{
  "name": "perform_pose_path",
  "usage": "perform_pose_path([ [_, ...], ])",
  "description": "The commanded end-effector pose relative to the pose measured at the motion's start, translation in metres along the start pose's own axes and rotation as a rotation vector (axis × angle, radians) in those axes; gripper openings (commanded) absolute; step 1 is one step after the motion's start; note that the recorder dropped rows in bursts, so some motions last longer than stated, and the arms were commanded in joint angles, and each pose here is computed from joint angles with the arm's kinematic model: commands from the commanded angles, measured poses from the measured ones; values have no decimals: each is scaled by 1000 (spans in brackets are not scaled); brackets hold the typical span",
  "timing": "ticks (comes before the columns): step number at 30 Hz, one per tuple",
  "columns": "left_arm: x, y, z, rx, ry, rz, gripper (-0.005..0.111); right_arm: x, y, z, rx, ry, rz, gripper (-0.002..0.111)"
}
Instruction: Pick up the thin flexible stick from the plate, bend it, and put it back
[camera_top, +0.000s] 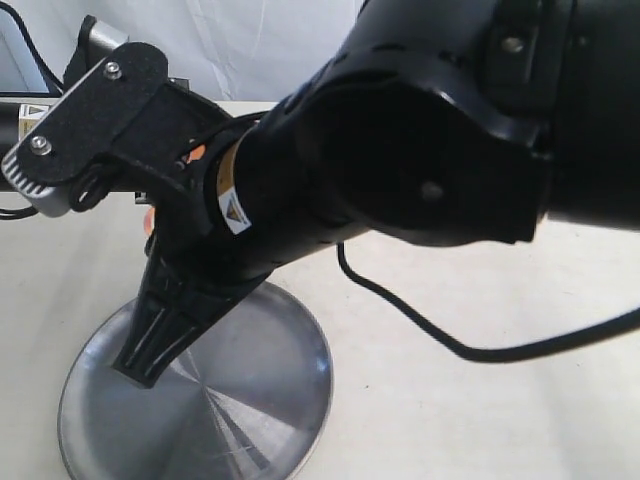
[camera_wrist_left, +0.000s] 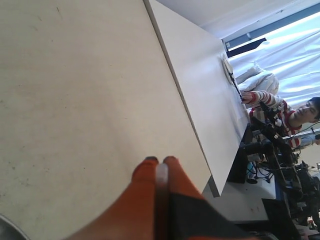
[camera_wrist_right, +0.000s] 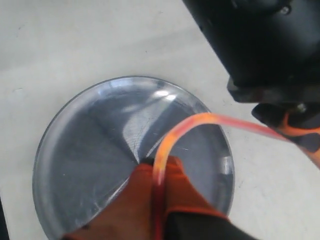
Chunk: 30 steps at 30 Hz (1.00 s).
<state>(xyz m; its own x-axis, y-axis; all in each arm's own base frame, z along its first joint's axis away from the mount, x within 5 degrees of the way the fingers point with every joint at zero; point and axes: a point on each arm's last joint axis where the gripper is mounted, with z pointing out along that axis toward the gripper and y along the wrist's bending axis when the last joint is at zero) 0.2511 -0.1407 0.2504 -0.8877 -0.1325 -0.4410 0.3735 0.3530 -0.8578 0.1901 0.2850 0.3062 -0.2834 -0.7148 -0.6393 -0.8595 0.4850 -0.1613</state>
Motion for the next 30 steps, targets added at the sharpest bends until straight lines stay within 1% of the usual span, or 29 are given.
perform_pose_path([
  [1,5,-2,1,18,53,34,0,-5,-8,-6,46,-49,-3,0],
  [7,5,-2,1,19,53,55,0,-5,-8,-6,48,-50,44,0],
  [14,6,-5,0,47,62,58,0,-5,-8,-6,49,-51,79,0],
  [18,10,-11,0,108,98,58,0,-5,-8,-6,51,-52,89,0],
  [26,15,-12,0,115,150,77,0,-5,-10,-6,73,-48,101,0],
  [30,17,-15,-1,155,174,75,0,-5,-11,-6,78,-46,94,0],
])
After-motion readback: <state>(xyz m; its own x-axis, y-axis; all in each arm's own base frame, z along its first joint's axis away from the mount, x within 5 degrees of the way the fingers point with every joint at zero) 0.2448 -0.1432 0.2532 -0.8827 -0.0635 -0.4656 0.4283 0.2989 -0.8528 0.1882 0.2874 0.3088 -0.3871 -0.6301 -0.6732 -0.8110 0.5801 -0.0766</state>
